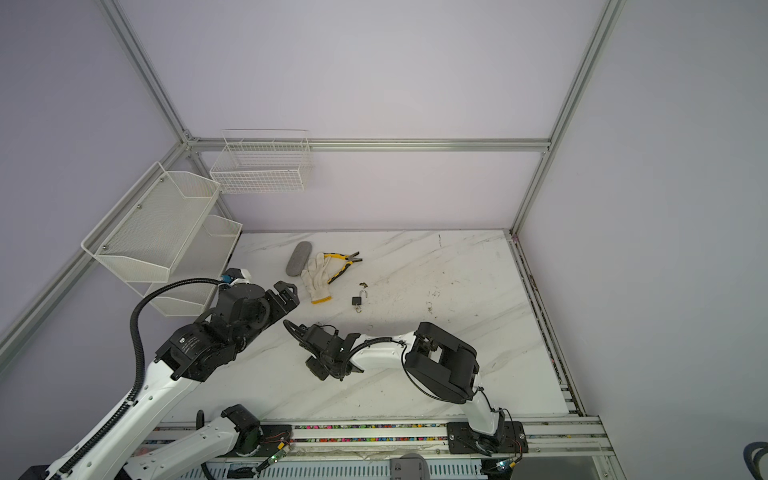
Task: Unlock with the key
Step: 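Lower the right gripper to the silver key ring while the left gripper withdraws, then grasp the silver key ring with the right gripper and lift it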
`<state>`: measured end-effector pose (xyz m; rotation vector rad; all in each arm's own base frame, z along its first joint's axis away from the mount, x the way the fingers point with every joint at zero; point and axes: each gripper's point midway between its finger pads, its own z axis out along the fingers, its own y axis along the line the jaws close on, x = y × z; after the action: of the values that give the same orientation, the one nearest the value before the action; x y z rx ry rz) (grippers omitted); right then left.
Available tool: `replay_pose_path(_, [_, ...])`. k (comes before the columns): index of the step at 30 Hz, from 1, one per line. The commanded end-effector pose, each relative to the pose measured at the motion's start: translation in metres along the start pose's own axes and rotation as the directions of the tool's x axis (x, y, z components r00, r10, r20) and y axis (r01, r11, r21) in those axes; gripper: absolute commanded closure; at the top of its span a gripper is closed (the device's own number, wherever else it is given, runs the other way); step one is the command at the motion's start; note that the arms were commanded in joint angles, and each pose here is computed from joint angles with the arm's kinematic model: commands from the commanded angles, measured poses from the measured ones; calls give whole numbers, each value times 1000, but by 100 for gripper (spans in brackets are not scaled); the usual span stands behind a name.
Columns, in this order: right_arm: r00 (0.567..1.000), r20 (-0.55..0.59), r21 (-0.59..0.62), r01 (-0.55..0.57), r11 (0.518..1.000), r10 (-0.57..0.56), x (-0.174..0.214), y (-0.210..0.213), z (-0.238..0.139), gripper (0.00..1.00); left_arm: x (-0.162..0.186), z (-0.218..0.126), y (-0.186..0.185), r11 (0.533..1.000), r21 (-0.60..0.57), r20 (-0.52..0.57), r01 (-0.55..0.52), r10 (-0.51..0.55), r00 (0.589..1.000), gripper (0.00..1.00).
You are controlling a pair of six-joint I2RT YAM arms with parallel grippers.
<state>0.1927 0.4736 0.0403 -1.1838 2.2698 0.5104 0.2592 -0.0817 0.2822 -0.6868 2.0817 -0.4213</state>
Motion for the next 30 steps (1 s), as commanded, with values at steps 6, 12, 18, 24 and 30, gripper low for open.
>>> replay_pose_path(6, [998,-22,-16,64,998,-65,13,2,6,60,5,1,25,996,-84,13,-8,9,1000,0])
replay_pose_path(12, [996,-37,-26,83,996,-84,22,6,11,61,5,1,31,995,-100,22,3,-1,1000,0])
replay_pose_path(18, [992,-57,-26,110,994,-111,29,11,18,65,2,-2,34,994,-107,44,13,-8,999,0])
replay_pose_path(24, [990,-72,-37,119,992,-122,35,13,15,72,2,0,34,994,-112,41,13,-8,999,0])
replay_pose_path(30, [989,-81,-58,119,991,-124,40,17,16,80,2,1,37,992,-125,50,23,-17,999,0])
